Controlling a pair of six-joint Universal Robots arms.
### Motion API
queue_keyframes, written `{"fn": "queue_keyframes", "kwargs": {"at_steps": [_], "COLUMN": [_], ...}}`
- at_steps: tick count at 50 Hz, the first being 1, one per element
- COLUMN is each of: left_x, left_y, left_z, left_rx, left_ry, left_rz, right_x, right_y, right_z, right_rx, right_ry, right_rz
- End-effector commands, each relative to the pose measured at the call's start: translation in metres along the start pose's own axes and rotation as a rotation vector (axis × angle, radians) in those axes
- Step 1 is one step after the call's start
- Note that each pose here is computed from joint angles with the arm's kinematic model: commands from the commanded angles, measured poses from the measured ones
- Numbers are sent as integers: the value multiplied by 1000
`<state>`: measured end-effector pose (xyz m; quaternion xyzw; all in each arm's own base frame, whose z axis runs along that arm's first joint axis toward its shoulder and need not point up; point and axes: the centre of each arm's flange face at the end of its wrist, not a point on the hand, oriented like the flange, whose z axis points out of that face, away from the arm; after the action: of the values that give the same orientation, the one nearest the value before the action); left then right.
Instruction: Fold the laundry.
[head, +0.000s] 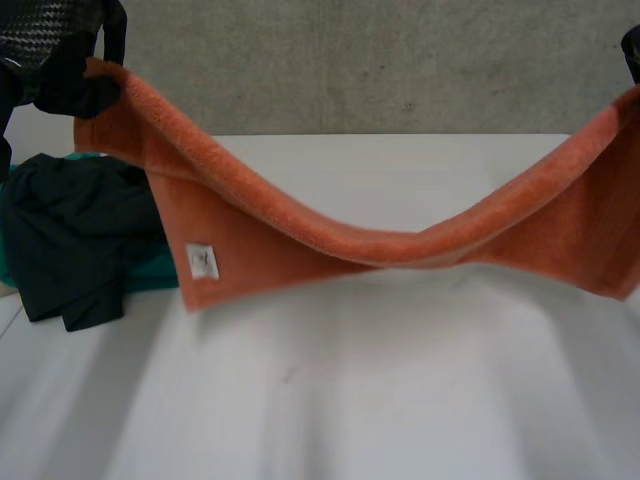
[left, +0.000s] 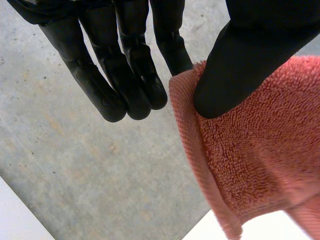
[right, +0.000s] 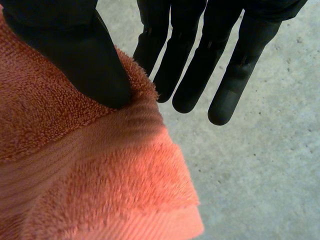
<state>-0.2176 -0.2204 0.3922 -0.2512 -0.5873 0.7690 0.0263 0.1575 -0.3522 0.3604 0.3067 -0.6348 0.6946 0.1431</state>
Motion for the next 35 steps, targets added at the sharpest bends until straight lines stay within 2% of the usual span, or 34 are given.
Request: {"fn": "queue_keyframes", "kwargs": {"at_steps": [1,8,14,20,23,30,35], "left_x": [4,31,56,66,54,36,29], "left_y": [68,166,214,191,171,155,170], "left_z": [44,83,101,103,101,82,54], "left_rx": [-238,-519,-628,-583,-520,-441,-487], "left_ry": [-7,-9,20,31,-4,-21,51], "left_rz": [-4,11,18,29,29,56,151], "right_x": [-33,-95,-127,-106,-99,-98,-110], "right_y": [26,74,101,91,82,77,94], "right_z": [40,75,96,102,93,42,-3], "right_rx": [-47,-104,-108,-72,-74,-197,-375], "right_ry": [-80,-191,-138,68,69,-123,-339], "right_rz": [22,-35,-52,-2,30,52,68]}}
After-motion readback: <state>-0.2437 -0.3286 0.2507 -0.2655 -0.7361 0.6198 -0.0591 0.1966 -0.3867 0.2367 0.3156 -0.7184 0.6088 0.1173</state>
